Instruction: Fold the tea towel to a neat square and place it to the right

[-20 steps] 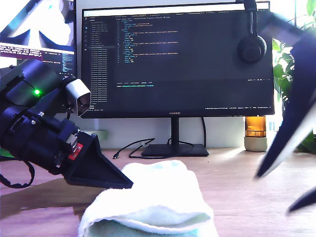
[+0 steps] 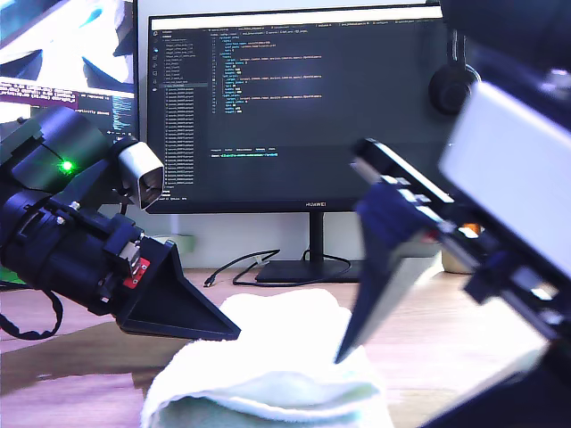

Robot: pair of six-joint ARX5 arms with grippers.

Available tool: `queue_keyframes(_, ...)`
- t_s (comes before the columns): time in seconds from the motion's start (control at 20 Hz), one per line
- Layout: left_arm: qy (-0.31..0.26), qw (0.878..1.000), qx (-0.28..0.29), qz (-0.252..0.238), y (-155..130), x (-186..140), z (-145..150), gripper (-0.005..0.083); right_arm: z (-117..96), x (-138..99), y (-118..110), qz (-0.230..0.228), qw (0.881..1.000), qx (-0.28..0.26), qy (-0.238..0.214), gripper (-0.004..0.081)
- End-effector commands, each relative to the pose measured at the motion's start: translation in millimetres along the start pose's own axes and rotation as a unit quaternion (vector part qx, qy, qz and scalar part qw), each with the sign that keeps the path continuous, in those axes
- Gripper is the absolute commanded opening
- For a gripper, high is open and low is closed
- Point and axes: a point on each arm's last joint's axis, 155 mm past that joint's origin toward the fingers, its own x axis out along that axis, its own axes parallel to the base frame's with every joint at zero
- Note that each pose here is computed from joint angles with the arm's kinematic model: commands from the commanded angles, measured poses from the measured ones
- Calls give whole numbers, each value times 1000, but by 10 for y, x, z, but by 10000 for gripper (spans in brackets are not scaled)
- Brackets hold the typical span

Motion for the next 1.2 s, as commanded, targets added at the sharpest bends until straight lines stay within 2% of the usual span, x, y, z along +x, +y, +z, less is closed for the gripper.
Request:
queue_keyframes(0.0, 7, 1000, -5, -4, -21, 14, -85, -21, -4, 89, 277, 45, 999, -8, -4, 420)
queue_keyframes(0.1, 7, 1000, -5, -4, -21, 14, -85, -21, -12, 147, 377, 65, 998, -17, -4, 390)
queue_keyframes(0.2, 7, 1000, -6, -5, -22, 14, -86, -21, -29, 210, 440, 79, 997, -25, -5, 310)
queue_keyframes(0.4, 9, 1000, -7, -5, -24, 14, -92, -21, -26, 317, 527, 95, 995, -27, -12, 219)
queue_keyframes(0.6, 14, 1000, -12, -6, -29, 13, -120, -21, 141, 321, 475, 84, 995, -23, -56, 3)
queue_keyframes(0.9, 20, 1000, -15, 8, 22, 13, -152, -21, 375, 264, 404, 72, 991, -22, -114, -12)
queue_keyframes(1.05, 26, 999, -23, 6, 17, 39, -204, -21, 506, 178, 295, 56, 989, -1, -138, -12)
queue_keyframes(1.15, 45, 998, -42, 14, 56, 77, -338, -21, 531, 115, 199, 42, 989, 16, -143, -12)
